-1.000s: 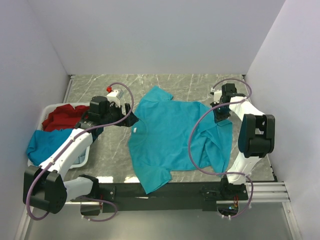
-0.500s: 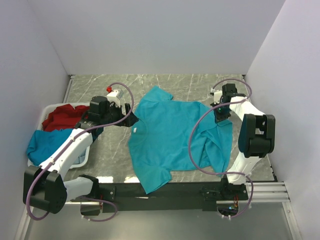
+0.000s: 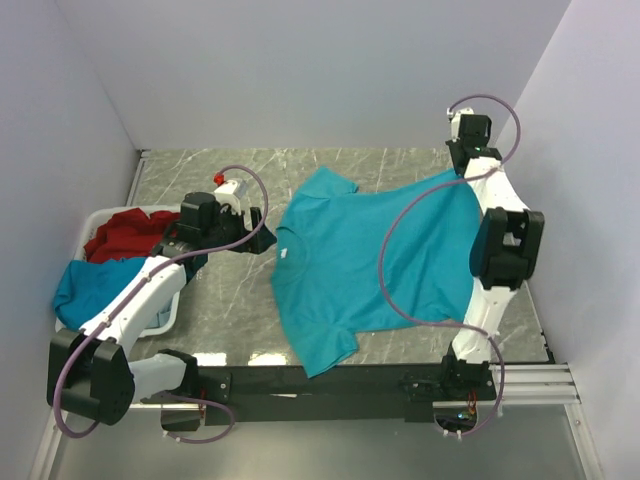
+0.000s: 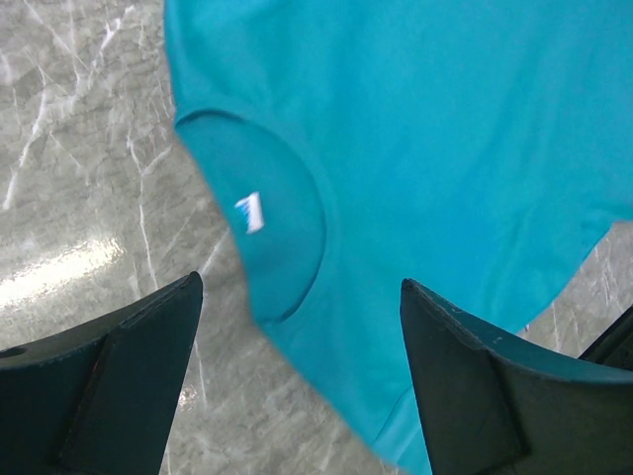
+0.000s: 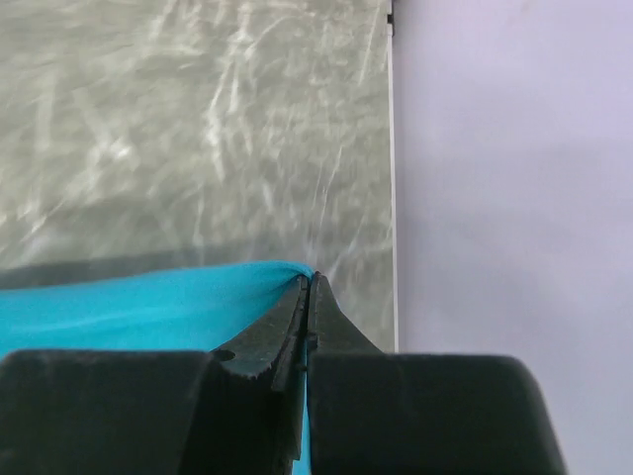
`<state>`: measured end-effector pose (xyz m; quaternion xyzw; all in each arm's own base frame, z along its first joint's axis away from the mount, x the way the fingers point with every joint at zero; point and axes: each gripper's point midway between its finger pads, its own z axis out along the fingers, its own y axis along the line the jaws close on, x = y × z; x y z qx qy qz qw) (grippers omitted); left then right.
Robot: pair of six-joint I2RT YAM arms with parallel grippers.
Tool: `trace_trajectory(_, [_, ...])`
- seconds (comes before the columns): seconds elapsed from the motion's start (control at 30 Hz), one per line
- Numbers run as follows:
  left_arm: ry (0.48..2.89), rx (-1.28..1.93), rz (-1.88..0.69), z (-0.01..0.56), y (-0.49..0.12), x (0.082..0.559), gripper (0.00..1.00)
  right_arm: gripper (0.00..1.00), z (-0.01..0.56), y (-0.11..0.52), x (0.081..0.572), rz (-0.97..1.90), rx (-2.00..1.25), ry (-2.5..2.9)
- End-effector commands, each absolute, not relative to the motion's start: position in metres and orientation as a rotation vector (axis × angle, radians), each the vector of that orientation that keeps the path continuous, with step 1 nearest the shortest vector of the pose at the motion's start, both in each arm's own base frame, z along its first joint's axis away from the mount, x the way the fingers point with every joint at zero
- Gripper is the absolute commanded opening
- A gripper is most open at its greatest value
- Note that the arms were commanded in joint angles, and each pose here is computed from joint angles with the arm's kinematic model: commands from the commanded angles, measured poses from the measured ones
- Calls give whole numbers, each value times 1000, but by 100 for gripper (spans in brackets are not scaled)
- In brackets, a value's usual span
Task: Fold and stack the t-shirts
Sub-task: Flatten the tshirt out
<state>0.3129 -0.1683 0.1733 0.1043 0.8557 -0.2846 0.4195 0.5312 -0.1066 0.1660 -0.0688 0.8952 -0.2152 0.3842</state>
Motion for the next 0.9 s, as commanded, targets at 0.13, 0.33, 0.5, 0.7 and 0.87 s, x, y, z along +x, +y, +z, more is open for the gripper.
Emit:
trace_trajectory(0.13, [2090,267,-718,185,-174,332,87,0,111,-130,576,-699,-229,2330])
trace_trajectory(0.33, [2075,146,-791,202,-193,392,88,0,92,-136,581,-739,-241,2330])
trace_trajectory(0.5, [2015,71,-780,226,-215,493,87,0,85,-135,587,-721,-237,2335])
trace_trajectory(0.7, [2049,97,-759,179,-244,599,77,0,85,-129,594,-672,-229,2331])
trace_trajectory(0.87, [2048,147,-784,134,-259,635,51,0,92,-125,592,-642,-253,2322])
